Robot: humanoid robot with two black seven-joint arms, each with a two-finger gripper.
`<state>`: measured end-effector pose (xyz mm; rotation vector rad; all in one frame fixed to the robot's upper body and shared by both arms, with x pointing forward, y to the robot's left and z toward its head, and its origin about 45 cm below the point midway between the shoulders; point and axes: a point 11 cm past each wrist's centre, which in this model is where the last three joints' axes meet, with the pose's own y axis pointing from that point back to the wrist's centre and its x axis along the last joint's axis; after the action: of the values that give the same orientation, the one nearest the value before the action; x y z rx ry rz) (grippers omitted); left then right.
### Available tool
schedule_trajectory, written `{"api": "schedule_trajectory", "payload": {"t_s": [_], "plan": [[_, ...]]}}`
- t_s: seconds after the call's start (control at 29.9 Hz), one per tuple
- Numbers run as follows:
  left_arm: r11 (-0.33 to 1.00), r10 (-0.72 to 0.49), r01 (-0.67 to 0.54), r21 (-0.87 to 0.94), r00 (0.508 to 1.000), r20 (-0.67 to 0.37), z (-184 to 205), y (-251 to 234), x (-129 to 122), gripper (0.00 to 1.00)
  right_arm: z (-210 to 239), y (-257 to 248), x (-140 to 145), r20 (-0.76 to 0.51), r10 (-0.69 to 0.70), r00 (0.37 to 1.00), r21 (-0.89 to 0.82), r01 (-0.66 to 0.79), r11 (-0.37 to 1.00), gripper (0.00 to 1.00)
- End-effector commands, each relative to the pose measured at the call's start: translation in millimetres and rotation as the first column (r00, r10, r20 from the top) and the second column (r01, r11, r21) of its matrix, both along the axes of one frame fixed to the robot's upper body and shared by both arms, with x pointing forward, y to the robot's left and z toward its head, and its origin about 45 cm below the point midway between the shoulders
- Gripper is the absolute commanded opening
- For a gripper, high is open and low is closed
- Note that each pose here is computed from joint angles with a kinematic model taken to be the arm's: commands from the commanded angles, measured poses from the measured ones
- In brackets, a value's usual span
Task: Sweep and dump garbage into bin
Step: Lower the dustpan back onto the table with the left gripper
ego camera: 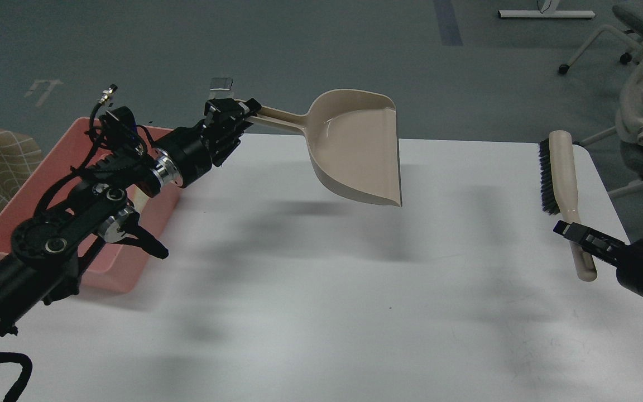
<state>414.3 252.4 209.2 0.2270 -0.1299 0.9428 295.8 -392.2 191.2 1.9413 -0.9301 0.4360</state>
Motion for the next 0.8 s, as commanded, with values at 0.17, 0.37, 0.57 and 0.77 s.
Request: {"api": "schedule_trajectory", "payload": {"t_s": [0.17, 0.37, 0.57, 0.77], "plan": [[0.996, -0.044, 0.053, 0.069, 0.992, -0.115, -57.8, -20.6, -33.2, 0.02, -19.7, 2.8, -24.8, -0.068, 0.010, 0.998, 0.004, -0.010, 1.000, 0.00], [0.998, -0.017, 0.028, 0.061, 0.986, -0.163, -82.4, -22.1, -50.8, 0.03, -28.2, -3.2, -38.2, -0.101, 0.011, 0.995, 0.003, -0.011, 1.000, 0.00], [0.998, -0.011, 0.022, 0.062, 0.986, -0.165, -83.3, -20.1, -51.4, 0.05, -36.3, -6.0, -46.4, -0.128, 0.006, 0.992, 0.004, -0.006, 1.000, 0.00], [0.998, 0.000, 0.011, 0.068, 0.987, -0.163, -81.0, -12.5, -50.4, 0.14, -48.1, 6.8, -54.7, -0.165, 0.040, 0.985, 0.022, -0.037, 0.999, 0.00]]}}
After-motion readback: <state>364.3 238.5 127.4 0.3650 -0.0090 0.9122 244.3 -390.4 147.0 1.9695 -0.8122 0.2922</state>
